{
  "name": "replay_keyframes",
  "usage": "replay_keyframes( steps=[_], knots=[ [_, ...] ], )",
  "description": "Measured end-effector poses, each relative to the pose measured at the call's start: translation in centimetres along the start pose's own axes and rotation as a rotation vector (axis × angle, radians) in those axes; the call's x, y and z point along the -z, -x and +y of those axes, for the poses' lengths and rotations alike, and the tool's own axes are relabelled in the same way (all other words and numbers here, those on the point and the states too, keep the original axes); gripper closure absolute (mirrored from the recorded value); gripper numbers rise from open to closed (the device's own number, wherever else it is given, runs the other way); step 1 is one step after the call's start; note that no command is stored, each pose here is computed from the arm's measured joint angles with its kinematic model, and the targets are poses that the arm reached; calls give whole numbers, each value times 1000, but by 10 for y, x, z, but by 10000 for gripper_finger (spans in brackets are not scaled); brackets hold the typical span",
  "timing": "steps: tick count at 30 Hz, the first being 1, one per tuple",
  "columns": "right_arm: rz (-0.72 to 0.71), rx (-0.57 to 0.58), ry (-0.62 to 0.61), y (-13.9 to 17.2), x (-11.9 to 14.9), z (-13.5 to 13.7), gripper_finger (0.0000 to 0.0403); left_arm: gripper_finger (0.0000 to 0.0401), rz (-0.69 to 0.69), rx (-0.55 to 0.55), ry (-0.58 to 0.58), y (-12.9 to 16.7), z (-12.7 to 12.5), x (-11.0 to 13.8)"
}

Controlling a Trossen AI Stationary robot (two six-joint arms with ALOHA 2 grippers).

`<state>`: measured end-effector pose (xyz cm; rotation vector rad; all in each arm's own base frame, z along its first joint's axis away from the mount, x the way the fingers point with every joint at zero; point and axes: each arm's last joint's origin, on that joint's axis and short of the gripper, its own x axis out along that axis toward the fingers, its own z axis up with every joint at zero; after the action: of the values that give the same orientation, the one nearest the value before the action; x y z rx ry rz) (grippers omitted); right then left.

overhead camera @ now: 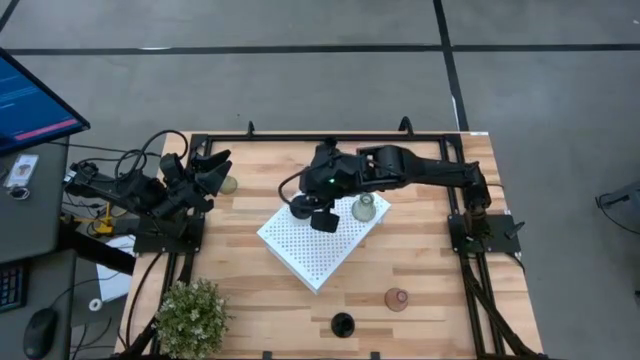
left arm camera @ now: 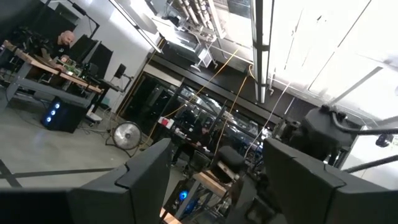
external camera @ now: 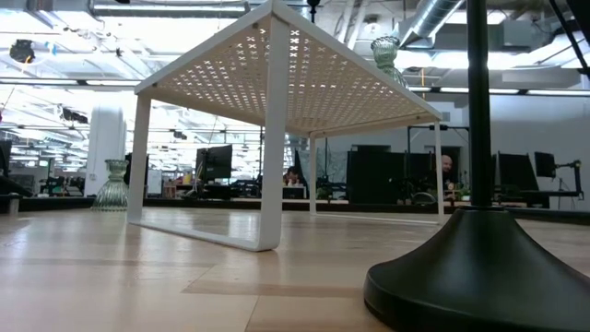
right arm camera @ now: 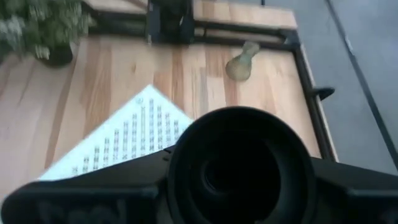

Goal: Pick & Place candle stick holders
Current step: Put the right black candle holder on the shelf

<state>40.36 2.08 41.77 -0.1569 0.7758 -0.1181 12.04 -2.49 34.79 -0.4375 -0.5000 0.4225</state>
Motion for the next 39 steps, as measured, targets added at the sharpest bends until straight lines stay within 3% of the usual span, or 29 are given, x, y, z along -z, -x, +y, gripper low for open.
replay_keyframes(
  steps=[7, 17, 28, 39],
  knots=[
    [-26, 39, -4, 6, -3, 0, 309, 148, 0, 0, 0, 0, 0, 0],
    [-82, 37, -100, 33, -6, 26, 309, 148, 0, 0, 0, 0, 0, 0],
    [-73, 133, -469, 39, 0, 48, 309, 148, 0, 0, 0, 0, 0, 0],
    [-43, 233, -619, 38, 8, 46, 309, 148, 0, 0, 3, 0, 0, 0]
  ],
)
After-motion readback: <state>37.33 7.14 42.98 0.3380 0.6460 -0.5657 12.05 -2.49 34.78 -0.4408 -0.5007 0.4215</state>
